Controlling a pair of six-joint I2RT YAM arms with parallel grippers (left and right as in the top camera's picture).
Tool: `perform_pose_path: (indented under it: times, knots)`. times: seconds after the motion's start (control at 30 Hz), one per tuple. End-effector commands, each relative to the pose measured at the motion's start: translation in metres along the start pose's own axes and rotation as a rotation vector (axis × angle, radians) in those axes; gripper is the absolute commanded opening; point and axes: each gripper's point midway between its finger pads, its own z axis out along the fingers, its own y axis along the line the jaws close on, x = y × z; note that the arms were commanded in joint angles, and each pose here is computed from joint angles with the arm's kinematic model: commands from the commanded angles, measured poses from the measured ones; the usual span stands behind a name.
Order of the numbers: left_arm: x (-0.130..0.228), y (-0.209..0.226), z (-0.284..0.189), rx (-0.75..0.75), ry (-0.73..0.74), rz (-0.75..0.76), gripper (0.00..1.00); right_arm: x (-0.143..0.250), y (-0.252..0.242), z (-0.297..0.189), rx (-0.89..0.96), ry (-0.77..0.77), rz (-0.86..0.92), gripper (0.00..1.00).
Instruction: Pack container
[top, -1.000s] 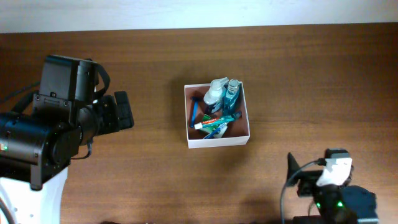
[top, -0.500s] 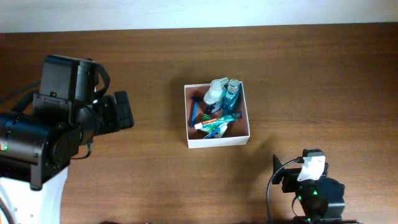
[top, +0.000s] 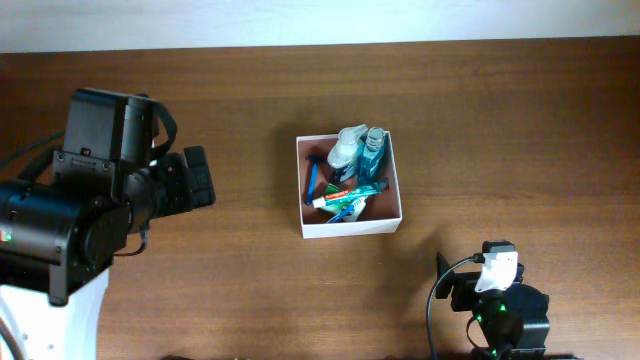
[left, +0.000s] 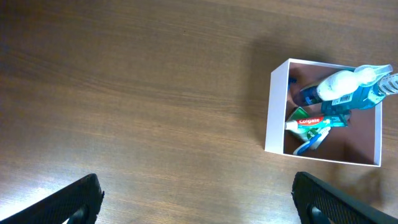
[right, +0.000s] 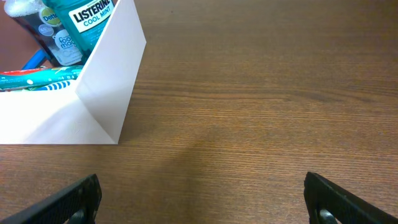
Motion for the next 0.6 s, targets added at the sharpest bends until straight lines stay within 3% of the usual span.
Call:
perform_pose_path:
  times: [0.0, 0.17, 0.2, 0.3, 0.4, 0.57]
  knots:
    - [-0.001, 0.009, -0.008, -0.014, -0.03, -0.008, 0.99, -0.002, -0.001, 0.0, 0.004, -0.015, 0.014, 0.99]
    - [0.014, 0.046, -0.023, -0.071, -0.071, -0.111, 1.0, -0.002, -0.001, 0.0, 0.004, -0.015, 0.014, 0.99]
    - [0.019, 0.07, -0.026, -0.159, -0.107, -0.156, 0.99, -0.002, -0.001, 0.0, 0.004, -0.015, 0.014, 0.99]
    - [0.013, 0.095, -0.023, -0.205, -0.286, -0.26, 0.99, -0.002, -0.001, 0.0, 0.004, -0.015, 0.014, 0.99]
    - [0.011, 0.098, 0.005, -0.156, -0.513, -0.311, 0.99, -0.002, -0.001, 0.0, 0.004, -0.015, 0.014, 0.99]
    - [0.051, 0.084, 0.075, -0.031, -0.617, -0.28, 0.99, -0.002, -0.001, 0.0, 0.004, -0.015, 0.014, 0.99]
